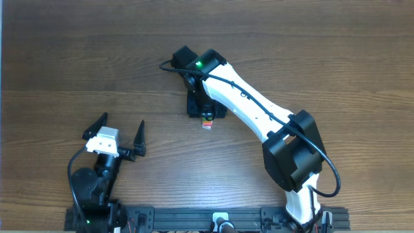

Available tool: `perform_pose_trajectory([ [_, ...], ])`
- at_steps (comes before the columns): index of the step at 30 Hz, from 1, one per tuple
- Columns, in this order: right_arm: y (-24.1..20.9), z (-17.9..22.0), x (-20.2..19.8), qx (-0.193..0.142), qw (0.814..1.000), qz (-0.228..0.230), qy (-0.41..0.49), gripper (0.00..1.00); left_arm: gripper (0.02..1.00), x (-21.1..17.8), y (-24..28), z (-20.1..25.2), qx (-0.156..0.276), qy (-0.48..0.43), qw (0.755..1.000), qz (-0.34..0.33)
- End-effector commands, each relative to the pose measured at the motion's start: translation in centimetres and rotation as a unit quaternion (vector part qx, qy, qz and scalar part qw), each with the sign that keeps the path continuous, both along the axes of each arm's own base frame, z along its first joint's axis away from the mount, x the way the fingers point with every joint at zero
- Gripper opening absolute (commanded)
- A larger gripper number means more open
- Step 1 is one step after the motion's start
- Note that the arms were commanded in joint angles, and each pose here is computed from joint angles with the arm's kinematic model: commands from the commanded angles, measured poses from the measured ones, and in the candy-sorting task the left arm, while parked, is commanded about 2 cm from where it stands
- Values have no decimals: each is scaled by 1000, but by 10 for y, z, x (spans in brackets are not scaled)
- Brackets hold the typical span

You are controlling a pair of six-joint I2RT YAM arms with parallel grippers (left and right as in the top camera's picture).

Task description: Stack Cubes

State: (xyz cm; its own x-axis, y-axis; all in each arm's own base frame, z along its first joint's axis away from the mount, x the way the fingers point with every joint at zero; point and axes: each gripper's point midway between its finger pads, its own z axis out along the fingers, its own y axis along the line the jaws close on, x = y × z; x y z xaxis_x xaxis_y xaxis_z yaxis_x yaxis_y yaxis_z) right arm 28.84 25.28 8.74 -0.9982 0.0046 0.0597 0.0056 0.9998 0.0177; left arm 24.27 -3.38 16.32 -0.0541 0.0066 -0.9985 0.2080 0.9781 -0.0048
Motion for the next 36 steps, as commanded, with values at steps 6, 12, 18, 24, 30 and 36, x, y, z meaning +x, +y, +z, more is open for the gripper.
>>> perform_pose_trajectory([
  [6, 6, 20, 10, 26, 999, 29, -26, 746, 998, 0, -1, -2, 7, -1, 1000, -2],
  [12, 11, 57, 38, 54, 994, 61, -78, 794, 1000, 0, -1, -2, 7, -1, 1000, -2],
  [18, -7, 62, 72, 41, 992, 52, -105, 798, 998, 0, -1, -2, 7, -1, 1000, -2],
  [24, -10, 27, 95, 28, 994, 51, -88, 794, 996, 0, -1, -2, 7, -1, 1000, -2],
  [30, -2, -5, 110, 23, 995, 58, -79, 770, 998, 0, -1, -2, 7, -1, 1000, -2],
  [36, 0, -33, 116, 15, 996, 56, -66, 741, 998, 0, -1, -2, 7, -1, 1000, -2],
])
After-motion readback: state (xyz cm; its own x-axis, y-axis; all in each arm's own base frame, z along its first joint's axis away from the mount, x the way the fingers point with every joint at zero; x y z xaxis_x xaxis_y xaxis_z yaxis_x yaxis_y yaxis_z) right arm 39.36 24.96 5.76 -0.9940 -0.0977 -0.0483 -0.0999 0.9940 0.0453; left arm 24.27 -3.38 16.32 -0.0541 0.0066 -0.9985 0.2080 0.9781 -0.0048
